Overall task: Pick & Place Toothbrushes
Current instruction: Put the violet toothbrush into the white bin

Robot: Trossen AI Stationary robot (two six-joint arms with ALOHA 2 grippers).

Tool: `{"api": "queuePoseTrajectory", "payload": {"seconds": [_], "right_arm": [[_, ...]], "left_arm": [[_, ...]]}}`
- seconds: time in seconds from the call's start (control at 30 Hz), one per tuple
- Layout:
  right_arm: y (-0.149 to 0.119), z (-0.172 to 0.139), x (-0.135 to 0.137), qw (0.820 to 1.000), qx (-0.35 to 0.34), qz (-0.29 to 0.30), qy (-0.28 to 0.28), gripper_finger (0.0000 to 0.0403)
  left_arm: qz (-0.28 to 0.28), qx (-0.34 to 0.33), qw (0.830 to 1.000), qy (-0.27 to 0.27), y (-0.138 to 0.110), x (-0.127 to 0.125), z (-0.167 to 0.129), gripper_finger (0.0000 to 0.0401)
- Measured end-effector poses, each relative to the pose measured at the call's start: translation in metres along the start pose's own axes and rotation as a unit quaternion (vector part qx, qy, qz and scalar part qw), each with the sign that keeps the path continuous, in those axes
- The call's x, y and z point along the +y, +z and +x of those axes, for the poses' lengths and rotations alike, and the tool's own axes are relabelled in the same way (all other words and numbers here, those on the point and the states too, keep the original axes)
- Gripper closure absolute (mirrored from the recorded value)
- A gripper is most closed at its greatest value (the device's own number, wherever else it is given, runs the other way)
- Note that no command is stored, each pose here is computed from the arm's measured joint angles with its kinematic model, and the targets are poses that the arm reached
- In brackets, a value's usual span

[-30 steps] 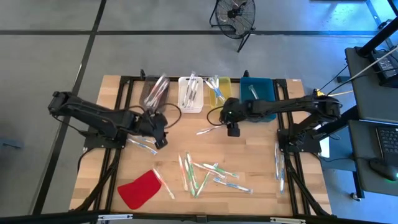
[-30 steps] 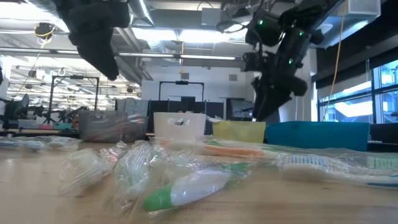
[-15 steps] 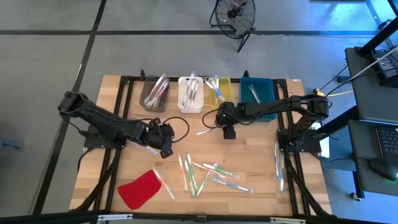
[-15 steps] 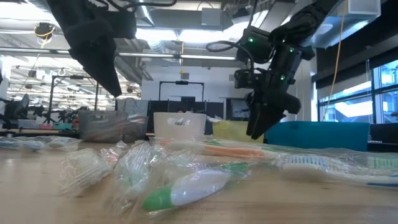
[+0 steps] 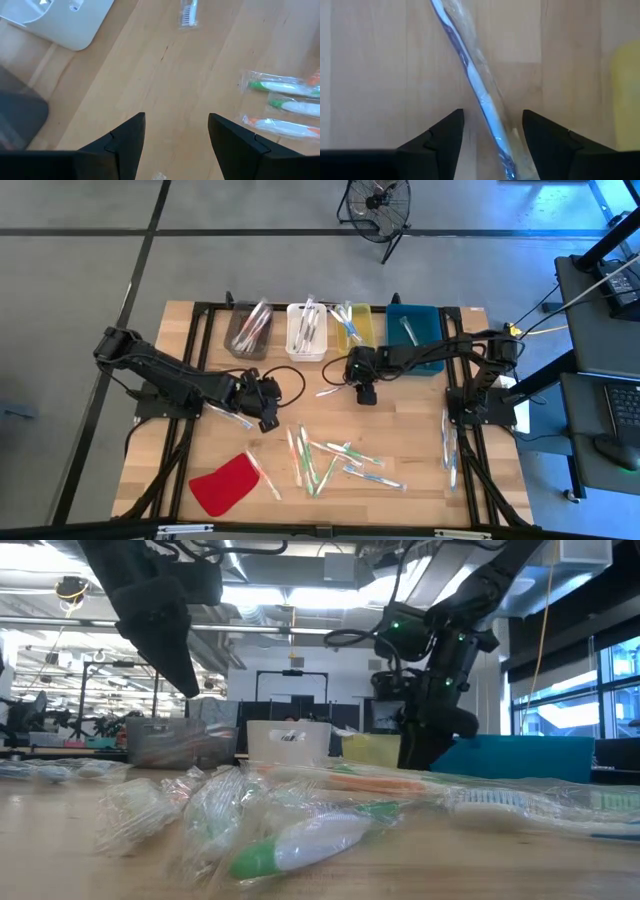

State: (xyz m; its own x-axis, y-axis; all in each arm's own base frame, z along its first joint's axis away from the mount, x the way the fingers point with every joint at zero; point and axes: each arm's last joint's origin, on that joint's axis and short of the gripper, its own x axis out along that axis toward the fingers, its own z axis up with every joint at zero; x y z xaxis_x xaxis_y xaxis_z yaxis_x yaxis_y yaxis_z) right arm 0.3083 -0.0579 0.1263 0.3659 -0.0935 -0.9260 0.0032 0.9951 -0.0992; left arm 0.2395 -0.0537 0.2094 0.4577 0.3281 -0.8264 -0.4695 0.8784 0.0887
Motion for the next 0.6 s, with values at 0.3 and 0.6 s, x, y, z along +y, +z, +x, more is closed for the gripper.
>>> {"api": "queuePoseTrajectory", "payload": {"seconds": [0.3,0.6], "right_arm": [[-0.0024,0.0010,-0.0007,0.999,0.008,0.037,0.023,0.0245],[-0.0041,0.0010,0.0007,0.998,0.016,0.049,0.036,0.0320]], "left_arm": [[0.000,-0.003,1.000,0.004,0.0002,0.0002,0.0000,0.0189],[0.000,-0.008,1.000,0.010,0.0006,0.0008,0.0000,0.0189]]}}
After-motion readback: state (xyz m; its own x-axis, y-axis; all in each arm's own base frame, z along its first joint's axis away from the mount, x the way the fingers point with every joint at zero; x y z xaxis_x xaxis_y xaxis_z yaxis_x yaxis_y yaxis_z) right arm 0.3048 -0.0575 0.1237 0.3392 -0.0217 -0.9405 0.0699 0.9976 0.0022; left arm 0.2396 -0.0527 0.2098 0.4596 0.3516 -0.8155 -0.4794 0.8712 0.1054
